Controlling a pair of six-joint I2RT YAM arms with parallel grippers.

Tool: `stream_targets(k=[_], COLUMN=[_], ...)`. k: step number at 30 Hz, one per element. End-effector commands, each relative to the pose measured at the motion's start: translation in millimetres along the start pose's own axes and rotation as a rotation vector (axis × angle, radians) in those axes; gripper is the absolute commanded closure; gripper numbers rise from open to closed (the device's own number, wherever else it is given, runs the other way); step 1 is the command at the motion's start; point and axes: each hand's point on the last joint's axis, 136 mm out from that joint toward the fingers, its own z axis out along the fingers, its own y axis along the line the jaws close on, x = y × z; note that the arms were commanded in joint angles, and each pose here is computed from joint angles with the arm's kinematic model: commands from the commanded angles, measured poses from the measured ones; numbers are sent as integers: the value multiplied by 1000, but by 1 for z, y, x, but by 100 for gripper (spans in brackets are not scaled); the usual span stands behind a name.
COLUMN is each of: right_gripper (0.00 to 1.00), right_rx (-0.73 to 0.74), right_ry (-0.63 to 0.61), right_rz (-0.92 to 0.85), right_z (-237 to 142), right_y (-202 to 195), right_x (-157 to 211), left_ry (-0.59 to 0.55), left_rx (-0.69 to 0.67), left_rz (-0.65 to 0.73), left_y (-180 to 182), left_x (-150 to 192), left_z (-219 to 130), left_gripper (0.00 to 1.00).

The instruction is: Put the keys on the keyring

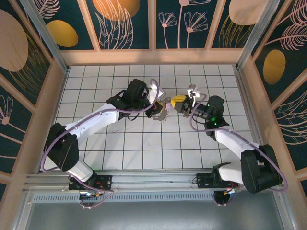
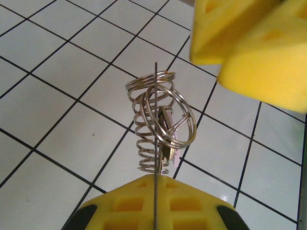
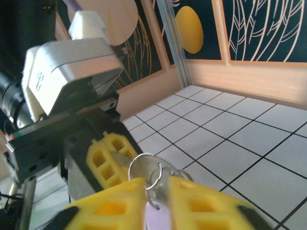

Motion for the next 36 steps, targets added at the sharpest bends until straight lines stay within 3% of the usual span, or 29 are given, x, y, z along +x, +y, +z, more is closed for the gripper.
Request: stream_targets(k=[1, 7, 22, 28, 33, 36], right_gripper=[70, 60, 63, 61, 63, 74], right_rx=[-63, 54, -2, 41, 38, 30], right_ry=[-6, 11, 60, 68, 50, 48], right_rz=[-27, -82, -98, -104, -103, -97], right_z=[-4, 1, 22, 34, 42, 47], right_y=[20, 15, 26, 16, 12, 10], right_x=[-4, 0, 13, 11, 2, -2], left_ry=[-54, -32, -18, -11, -8, -8], left_rx=[29, 41, 55, 71, 92, 104], left_rz=[27, 30, 31, 36, 38, 40], left_y=[-10, -11, -13, -16, -19, -21], left_x=[-16, -14, -15, -13, -8, -6], left_z=[-7, -6, -5, -6, -5, -5], left_gripper=[100, 100, 100, 100, 100, 100])
